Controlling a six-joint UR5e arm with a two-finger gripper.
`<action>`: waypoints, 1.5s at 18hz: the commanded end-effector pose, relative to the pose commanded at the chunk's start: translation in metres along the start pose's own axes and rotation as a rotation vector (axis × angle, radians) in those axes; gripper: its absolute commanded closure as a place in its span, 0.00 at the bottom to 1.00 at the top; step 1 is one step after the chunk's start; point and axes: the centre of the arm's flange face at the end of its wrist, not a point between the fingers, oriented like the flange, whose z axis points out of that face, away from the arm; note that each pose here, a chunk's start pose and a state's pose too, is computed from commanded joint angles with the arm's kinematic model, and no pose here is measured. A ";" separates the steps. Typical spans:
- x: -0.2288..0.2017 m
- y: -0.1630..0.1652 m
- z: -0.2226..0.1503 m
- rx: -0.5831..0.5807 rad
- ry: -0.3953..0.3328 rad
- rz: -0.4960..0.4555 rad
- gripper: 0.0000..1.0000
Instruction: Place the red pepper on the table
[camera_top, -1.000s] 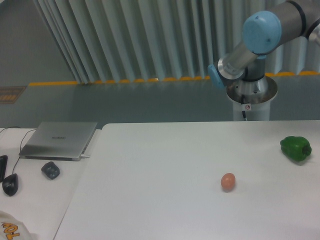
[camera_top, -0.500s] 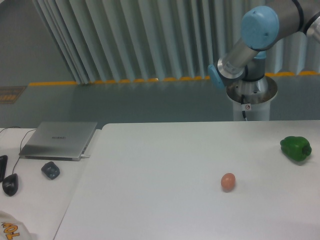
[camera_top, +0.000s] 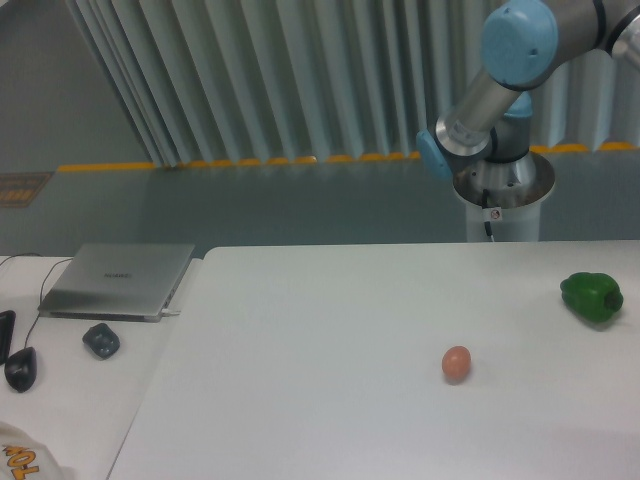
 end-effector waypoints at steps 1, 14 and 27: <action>0.000 0.003 0.002 -0.003 0.004 0.053 0.00; 0.002 0.017 0.010 -0.068 0.037 0.617 0.02; -0.020 0.034 -0.014 -0.147 -0.066 -0.219 0.00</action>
